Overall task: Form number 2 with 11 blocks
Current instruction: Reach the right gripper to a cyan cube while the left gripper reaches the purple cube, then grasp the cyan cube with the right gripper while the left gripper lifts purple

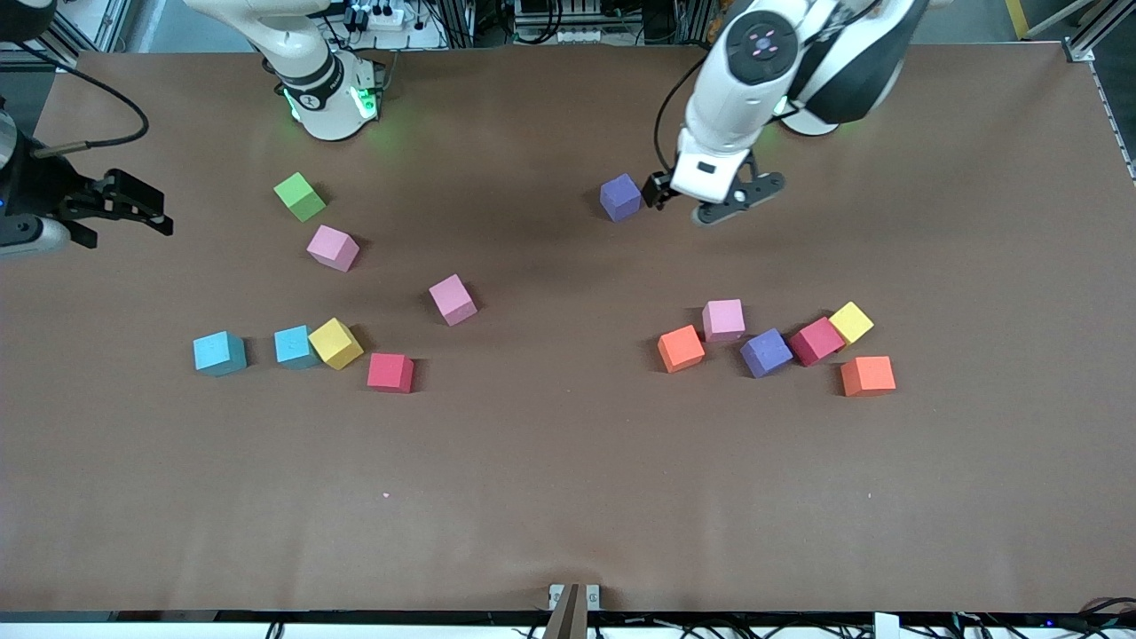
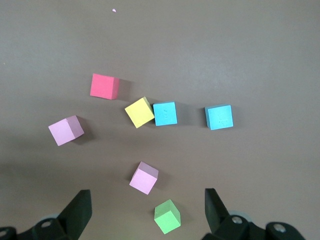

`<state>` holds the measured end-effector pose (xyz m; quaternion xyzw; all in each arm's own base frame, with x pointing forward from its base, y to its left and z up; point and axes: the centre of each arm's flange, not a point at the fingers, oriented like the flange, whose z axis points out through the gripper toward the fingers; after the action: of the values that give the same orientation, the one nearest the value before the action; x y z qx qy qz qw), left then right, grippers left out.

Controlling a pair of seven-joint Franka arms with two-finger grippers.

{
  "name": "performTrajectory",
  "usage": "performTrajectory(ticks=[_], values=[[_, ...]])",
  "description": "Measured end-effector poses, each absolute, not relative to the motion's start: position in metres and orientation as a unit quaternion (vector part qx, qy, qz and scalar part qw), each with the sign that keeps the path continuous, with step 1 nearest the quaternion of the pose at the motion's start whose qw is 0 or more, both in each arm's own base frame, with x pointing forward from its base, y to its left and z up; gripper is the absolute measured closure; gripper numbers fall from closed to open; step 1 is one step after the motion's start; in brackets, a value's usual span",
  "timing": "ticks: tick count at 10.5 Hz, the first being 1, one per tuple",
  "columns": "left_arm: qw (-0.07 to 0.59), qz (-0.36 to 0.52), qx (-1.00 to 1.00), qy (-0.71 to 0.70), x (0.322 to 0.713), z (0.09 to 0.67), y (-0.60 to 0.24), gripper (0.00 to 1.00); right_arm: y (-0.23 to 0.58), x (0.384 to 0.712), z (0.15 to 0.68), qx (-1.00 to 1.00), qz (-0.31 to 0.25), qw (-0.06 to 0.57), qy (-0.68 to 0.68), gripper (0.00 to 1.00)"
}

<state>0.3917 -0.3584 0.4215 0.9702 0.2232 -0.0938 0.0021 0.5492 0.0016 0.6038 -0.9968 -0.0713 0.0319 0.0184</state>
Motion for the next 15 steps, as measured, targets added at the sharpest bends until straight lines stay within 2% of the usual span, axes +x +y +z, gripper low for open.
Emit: performTrajectory(ticks=[3,6,10,13,15], values=[[-0.009,-0.113,0.959,0.259,0.357,0.383,-0.39,0.0,-0.001,0.571,0.56,-0.995,0.062,0.001,-0.073,0.0],[-0.021,-0.126,0.951,0.28,0.331,0.332,-0.412,0.0,-0.007,0.59,0.499,-0.996,0.063,0.0,-0.067,0.0],[-0.012,-0.117,0.956,0.27,0.303,0.287,-0.413,0.0,-0.016,0.578,0.391,-0.996,0.061,0.0,-0.06,0.0],[-0.002,-0.116,0.957,0.264,0.293,0.265,-0.42,0.0,-0.019,0.567,0.323,-0.997,0.04,-0.002,-0.058,0.0],[-0.002,-0.117,0.956,0.268,0.29,0.249,-0.424,0.0,-0.019,0.572,0.289,-0.998,0.028,-0.004,-0.059,0.0]])
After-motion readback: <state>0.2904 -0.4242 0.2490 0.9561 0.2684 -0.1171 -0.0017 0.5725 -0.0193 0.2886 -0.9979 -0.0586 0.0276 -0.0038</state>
